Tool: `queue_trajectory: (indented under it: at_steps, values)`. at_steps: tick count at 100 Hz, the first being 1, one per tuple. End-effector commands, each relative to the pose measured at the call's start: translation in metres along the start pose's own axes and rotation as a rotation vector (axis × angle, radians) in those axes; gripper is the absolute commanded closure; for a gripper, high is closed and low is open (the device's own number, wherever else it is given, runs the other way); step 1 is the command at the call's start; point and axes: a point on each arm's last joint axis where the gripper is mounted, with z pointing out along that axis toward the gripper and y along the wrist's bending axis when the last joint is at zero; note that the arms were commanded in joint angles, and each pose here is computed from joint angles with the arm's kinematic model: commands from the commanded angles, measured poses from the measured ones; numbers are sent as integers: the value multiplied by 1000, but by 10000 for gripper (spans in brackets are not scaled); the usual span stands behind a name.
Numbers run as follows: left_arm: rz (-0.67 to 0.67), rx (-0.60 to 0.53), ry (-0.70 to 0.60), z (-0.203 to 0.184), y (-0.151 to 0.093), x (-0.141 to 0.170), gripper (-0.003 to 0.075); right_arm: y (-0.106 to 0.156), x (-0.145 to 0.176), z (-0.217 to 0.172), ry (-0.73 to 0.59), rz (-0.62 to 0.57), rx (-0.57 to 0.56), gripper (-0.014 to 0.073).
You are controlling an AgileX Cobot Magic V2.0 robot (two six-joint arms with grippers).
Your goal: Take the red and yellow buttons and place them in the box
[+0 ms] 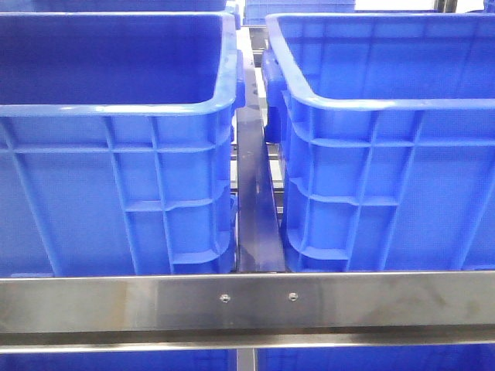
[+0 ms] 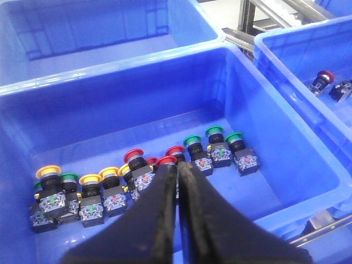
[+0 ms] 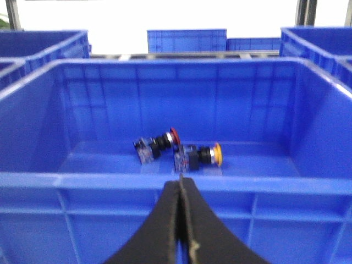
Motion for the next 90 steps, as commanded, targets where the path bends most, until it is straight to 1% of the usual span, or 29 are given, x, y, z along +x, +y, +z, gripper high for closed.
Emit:
queue_trajectory:
  at_steps: [1,29,90]
  values:
    - [8,14,-81,-2,-1,-11,739,1,-11,-2,-132,-2,-10,663]
    - [8,14,-81,-2,-1,-11,739,1,-8,-2,-101,-2,-7,663]
    - [8,14,-81,-2,-1,-11,739,1,-8,-2,-101,-2,-7,663]
